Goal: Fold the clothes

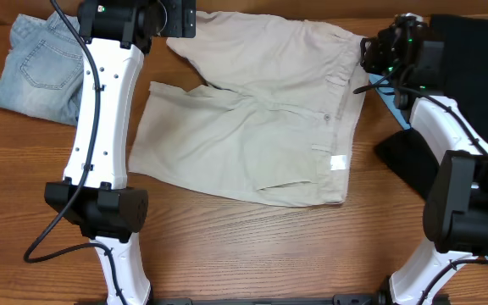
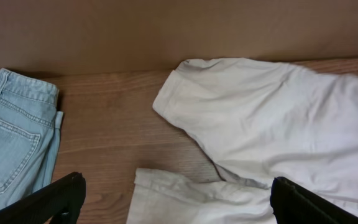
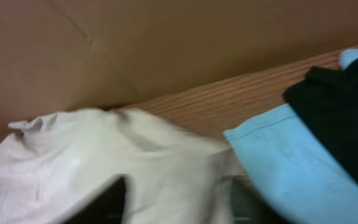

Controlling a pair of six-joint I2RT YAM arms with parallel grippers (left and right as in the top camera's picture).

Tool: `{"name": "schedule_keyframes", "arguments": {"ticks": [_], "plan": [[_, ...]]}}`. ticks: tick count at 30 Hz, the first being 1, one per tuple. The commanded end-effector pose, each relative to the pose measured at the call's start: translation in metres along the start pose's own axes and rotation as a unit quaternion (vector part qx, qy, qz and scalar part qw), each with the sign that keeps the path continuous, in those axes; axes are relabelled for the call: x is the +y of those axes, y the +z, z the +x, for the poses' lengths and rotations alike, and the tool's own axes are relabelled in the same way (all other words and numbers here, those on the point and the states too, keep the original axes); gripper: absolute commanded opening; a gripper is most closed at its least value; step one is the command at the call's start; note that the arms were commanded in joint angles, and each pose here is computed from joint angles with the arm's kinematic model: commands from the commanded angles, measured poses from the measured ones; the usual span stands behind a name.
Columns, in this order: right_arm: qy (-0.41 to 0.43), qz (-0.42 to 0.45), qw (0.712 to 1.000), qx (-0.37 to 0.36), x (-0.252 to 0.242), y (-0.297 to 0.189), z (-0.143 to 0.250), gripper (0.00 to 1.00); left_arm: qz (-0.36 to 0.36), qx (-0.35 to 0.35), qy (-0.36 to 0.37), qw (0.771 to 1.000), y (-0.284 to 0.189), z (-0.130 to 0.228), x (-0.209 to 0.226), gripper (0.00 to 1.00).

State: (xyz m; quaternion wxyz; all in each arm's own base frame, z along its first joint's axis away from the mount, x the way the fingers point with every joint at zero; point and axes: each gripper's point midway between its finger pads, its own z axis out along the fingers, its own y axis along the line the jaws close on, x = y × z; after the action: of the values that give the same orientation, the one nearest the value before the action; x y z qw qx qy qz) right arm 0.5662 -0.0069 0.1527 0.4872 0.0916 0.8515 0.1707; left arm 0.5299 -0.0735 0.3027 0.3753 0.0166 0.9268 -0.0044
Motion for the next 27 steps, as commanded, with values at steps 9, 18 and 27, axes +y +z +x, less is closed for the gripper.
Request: {"name": "schedule_keyframes", "arguments": {"ticks": [9,18,27], "plan": [[0.038,-0.009,0.997,0.07,0.05,-0.098,-0.01,1.0,0.005,0.017,0.034,0.999,-0.03,0.01,0.001,1.0],[0.048,-0.081,0.989,0.116,0.125,-0.254,0.005,1.0,0.027,0.16,-0.025,0.986,-0.076,0.083,-0.002,1.0],[0.067,-0.061,0.982,0.164,0.129,-0.319,0.045,1.0,0.026,0.208,-0.026,0.977,-0.115,0.121,-0.005,1.0]]}}
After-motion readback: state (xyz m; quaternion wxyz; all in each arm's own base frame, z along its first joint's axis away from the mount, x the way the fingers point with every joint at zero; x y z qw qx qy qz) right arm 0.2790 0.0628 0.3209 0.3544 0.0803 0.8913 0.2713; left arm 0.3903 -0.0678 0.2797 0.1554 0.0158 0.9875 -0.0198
